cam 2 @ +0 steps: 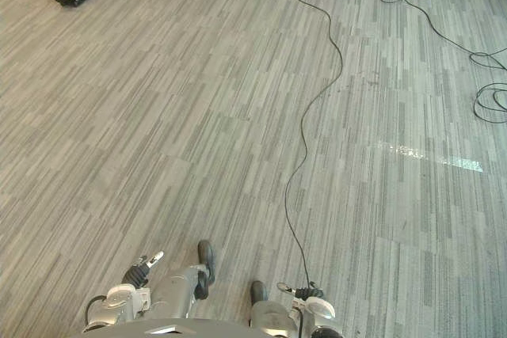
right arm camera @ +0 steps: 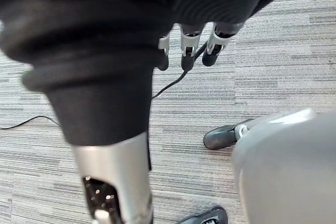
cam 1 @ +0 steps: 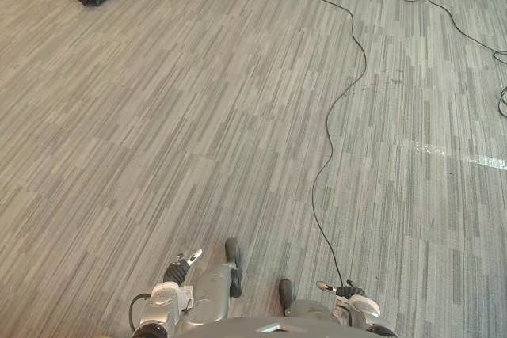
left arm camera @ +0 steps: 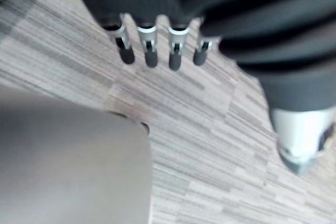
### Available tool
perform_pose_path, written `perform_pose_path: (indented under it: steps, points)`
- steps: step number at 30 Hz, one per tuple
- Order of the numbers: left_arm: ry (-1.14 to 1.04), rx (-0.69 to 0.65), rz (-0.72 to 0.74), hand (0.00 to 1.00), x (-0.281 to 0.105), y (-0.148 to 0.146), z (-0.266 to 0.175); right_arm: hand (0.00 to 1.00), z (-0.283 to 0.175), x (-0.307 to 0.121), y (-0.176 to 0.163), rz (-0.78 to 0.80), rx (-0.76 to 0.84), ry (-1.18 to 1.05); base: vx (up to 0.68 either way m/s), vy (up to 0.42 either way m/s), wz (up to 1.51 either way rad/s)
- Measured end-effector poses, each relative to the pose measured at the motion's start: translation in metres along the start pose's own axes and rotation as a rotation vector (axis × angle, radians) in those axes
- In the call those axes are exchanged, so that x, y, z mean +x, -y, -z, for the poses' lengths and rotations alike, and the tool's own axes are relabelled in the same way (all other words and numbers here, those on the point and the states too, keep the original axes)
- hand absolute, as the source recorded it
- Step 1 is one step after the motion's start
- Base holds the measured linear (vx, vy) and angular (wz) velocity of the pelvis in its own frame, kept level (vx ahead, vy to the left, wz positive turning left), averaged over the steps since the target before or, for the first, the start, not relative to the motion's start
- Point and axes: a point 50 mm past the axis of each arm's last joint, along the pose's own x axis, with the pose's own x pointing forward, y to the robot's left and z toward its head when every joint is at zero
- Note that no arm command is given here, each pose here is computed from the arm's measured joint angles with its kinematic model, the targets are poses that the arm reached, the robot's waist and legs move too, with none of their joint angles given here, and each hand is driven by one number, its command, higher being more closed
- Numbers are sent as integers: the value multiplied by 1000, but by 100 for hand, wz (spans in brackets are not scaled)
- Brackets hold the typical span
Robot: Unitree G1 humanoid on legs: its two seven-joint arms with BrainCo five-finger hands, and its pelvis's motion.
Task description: Pick up cushions and gather them together orderly.
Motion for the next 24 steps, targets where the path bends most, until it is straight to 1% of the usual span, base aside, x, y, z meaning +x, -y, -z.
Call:
perform_pose_path:
  steps: [2, 4, 7, 10, 13, 18, 21, 23, 24]
  points:
    - [8, -20, -30, 0, 1, -9, -2, 0, -1, 0, -5, -11, 17, 0, 433, 365, -42]
    - [-48, -20, -94, 0, -3, -32, 12, 0, 10, -4, -14, -33, 31, -23, 488, 335, -17]
    - [-127, -7, -114, 0, -9, -41, 32, 0, 19, -6, -12, -31, 38, -43, 484, 219, -6]
    - [-160, 43, -111, 0, -13, -46, 43, 0, 19, -6, -14, -42, 65, -37, 456, 153, -9]
    - [-158, 92, -85, 0, -12, -41, 41, 0, 9, -5, -9, -33, 91, 2, 577, 124, 11]
    - [-91, 145, -12, 0, -2, -17, 17, 0, -12, -1, -3, -19, 90, 65, 544, -11, 23]
    - [-83, 145, 10, 0, -1, -8, 15, 0, 0, -3, -1, -14, 82, 35, 693, -116, 27]
    - [-106, 137, 17, 0, -2, -4, 21, 0, 7, -4, 1, -9, 82, 3, 876, -194, 17]
    - [-94, 145, 24, 0, 0, -2, 14, 0, 3, -2, 0, -10, 88, 7, 824, -191, 18]
